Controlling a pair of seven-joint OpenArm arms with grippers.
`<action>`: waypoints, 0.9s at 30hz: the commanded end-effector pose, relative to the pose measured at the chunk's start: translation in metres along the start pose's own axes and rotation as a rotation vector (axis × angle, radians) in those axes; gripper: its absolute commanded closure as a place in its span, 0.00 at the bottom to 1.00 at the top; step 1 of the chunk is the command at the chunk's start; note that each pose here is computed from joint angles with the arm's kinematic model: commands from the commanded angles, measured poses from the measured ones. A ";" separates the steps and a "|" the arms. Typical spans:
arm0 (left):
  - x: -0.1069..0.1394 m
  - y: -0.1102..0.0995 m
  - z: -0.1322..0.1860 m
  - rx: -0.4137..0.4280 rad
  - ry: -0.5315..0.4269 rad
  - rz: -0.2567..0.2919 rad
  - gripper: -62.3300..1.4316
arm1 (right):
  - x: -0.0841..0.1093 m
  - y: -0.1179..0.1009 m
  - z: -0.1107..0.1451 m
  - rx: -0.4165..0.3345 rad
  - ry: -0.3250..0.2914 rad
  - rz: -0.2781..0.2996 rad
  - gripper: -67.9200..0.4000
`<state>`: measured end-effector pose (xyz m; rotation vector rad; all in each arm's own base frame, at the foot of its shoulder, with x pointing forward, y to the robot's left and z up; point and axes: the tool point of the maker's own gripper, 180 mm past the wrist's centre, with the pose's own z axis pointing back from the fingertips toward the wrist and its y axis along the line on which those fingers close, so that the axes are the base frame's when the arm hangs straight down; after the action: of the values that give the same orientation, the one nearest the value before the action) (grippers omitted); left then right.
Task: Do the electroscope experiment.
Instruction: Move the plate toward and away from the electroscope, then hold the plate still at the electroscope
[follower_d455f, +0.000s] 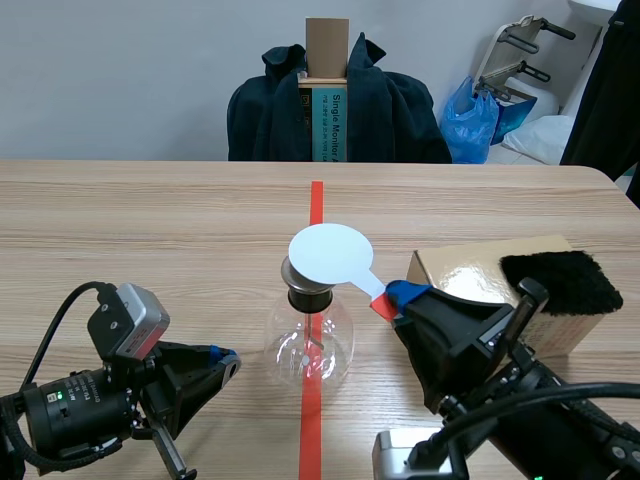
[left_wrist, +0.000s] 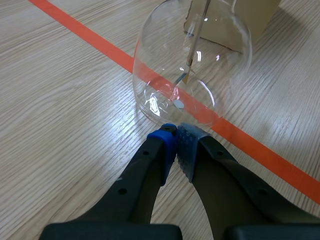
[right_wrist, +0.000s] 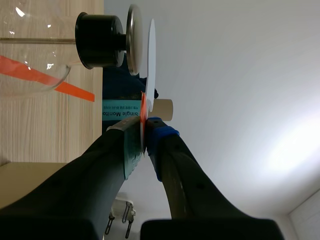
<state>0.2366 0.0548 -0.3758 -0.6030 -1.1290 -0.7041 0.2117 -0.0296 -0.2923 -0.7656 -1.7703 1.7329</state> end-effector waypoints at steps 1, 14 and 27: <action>0.011 0.000 -0.003 -0.001 -0.042 0.001 0.93 | -0.003 -0.007 -0.002 -0.023 -0.011 0.023 0.98; 0.011 0.000 -0.003 -0.001 -0.042 0.001 0.93 | -0.002 -0.007 -0.002 -0.023 -0.018 0.023 0.98; 0.011 0.000 -0.003 -0.001 -0.042 0.001 0.93 | -0.002 -0.007 -0.002 -0.022 -0.018 0.023 0.98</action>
<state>0.2366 0.0548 -0.3758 -0.6030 -1.1290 -0.7041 0.2099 -0.0277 -0.2923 -0.7546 -1.7801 1.7428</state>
